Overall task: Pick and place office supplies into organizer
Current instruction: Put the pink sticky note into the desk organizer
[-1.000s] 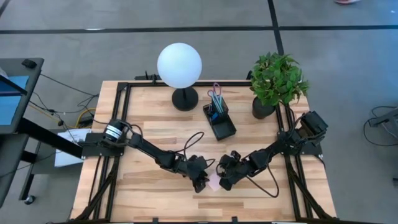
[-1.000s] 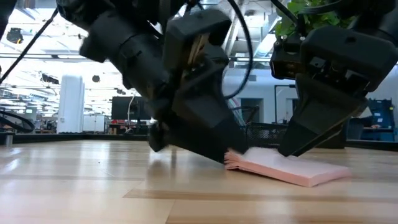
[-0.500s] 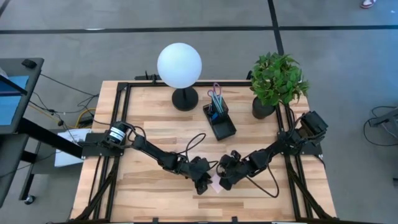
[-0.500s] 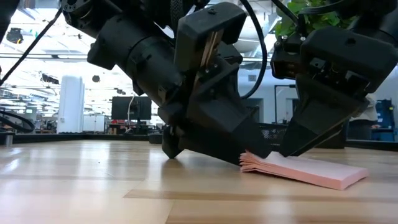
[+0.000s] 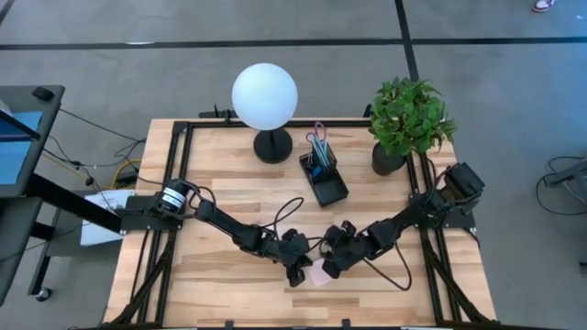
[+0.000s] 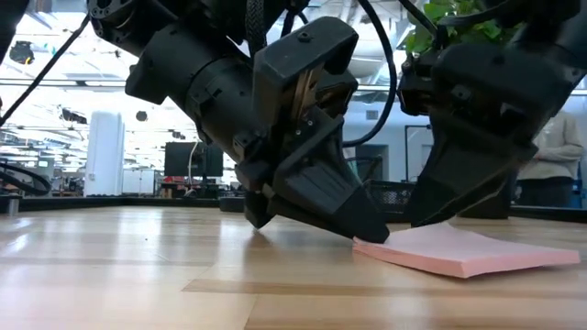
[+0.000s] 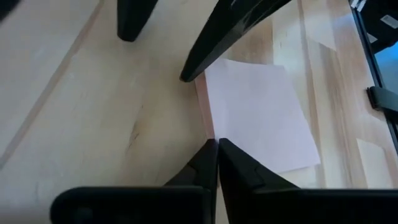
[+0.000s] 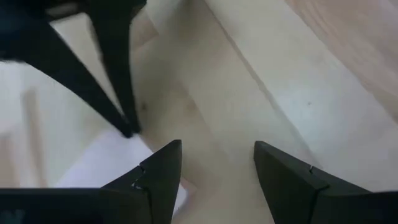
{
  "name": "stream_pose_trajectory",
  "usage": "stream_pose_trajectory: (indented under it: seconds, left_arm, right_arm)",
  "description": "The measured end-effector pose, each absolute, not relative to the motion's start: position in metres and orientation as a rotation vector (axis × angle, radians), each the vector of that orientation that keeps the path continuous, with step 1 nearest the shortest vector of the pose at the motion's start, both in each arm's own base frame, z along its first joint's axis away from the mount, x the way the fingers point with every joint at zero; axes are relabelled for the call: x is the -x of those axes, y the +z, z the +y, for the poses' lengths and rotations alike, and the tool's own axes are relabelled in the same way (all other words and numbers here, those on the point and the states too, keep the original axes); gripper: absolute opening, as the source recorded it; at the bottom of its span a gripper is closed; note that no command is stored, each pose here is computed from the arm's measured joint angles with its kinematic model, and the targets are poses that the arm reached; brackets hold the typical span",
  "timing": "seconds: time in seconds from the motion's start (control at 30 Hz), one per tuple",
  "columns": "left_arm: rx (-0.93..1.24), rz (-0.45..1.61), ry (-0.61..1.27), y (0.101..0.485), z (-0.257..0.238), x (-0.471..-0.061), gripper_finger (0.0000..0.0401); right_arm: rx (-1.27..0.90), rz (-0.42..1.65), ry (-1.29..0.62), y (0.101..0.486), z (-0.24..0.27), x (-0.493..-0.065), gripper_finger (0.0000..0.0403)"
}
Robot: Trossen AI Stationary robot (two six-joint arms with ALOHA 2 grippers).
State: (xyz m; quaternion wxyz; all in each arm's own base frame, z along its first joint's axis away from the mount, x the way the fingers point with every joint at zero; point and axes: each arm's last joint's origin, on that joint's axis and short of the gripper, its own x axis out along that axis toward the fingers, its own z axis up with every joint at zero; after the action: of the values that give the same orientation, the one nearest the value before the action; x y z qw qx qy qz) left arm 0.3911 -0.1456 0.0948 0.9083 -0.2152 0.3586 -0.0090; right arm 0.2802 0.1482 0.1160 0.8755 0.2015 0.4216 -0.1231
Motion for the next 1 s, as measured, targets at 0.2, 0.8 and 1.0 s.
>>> stream_pose_trajectory:
  seconds: [0.2, 0.8, 1.0]
  left_arm:
    - [0.433, 0.702, -0.029, 0.097, -0.141, -0.396, 0.0000]
    - [0.303, 0.635, -0.073, 0.117, -0.140, -0.414, 0.0000]
    - [0.293, 0.654, -0.064, 0.116, -0.140, -0.414, 0.0000]
  right_arm:
    - [-0.525, 0.889, -0.247, 0.138, 0.156, -0.266, 0.0183]
    - [-0.538, 0.829, -0.384, 0.103, 0.208, -0.227, 0.0118]
    - [-0.497, 0.750, -0.396, 0.105, 0.211, -0.223, 0.0118]
